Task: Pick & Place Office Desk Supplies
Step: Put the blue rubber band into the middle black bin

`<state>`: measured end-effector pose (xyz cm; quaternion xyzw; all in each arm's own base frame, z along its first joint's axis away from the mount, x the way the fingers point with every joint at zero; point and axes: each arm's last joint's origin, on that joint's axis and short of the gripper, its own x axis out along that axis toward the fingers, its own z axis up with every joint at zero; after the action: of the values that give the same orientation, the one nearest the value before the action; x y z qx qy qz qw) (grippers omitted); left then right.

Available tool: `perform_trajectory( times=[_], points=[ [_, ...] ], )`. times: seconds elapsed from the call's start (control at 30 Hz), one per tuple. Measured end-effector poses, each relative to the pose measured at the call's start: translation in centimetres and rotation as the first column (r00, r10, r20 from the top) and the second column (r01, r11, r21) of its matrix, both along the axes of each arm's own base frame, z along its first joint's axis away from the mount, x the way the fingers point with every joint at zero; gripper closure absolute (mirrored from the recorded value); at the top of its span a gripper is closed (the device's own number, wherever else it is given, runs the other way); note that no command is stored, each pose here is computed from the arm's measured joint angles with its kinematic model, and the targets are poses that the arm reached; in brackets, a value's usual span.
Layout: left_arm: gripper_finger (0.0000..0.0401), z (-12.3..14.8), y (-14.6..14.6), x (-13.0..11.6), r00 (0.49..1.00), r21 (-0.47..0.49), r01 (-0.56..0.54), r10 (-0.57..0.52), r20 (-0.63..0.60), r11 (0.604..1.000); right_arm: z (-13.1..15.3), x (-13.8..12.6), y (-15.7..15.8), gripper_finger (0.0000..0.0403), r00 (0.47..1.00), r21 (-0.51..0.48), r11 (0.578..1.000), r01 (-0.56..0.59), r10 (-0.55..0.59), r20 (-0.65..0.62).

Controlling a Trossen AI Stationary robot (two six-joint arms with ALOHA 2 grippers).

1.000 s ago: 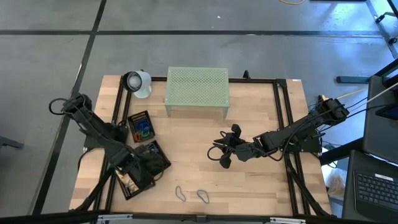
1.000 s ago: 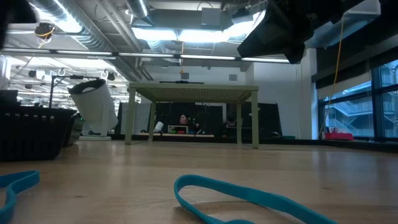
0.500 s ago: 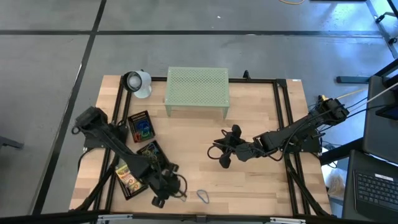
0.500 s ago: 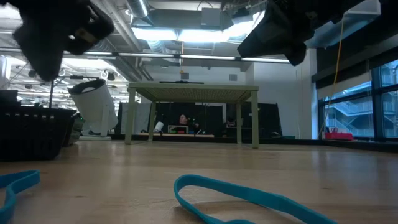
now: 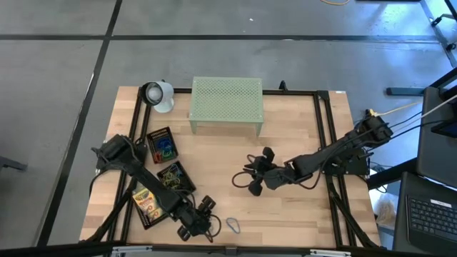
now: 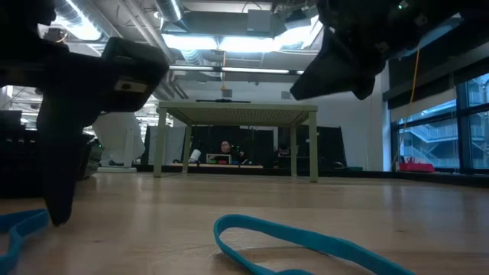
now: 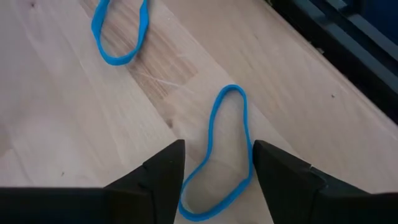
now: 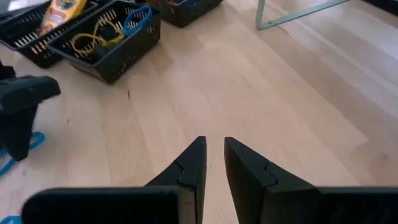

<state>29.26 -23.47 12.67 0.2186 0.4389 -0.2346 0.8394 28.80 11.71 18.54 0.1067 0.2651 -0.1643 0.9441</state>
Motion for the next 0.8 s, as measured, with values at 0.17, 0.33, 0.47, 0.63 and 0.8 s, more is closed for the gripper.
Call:
perform_trajectory(
  times=[0.17, 0.33, 0.47, 0.63, 0.8],
  points=[
    [0.0243, -0.1, 0.1, 0.0, 1.0, -0.015, -0.024, 0.024, -0.014, 1.0, -0.6, 0.2, 0.1, 0.0341, 1.0, 0.006, 1.0, -0.008, 0.008, -0.015],
    [0.0314, -0.1, 0.0, 0.0, 0.997, -0.066, -0.062, 0.059, -0.045, 0.996, -0.6, 0.3, 0.5, 0.0341, 0.999, 0.081, 0.996, -0.047, 0.048, -0.005],
    [0.0375, -0.1, 0.0, 0.1, 0.992, -0.105, -0.111, 0.104, -0.068, 0.988, -0.3, 0.4, 0.8, 0.0341, 0.997, 0.107, 0.992, -0.072, 0.07, 0.022],
    [0.0396, 0.8, 0.3, -0.2, 0.987, -0.115, -0.158, 0.151, -0.062, 0.981, -0.1, 0.4, 1.4, 0.0341, 0.995, 0.118, 0.989, -0.093, 0.087, 0.051],
    [0.0399, 4.5, 0.7, -0.8, 0.976, -0.13, -0.198, 0.208, 0.065, 0.972, -0.1, 0.1, 2.0, 0.0341, 0.993, 0.117, 0.987, -0.113, 0.108, 0.051]
  ],
)
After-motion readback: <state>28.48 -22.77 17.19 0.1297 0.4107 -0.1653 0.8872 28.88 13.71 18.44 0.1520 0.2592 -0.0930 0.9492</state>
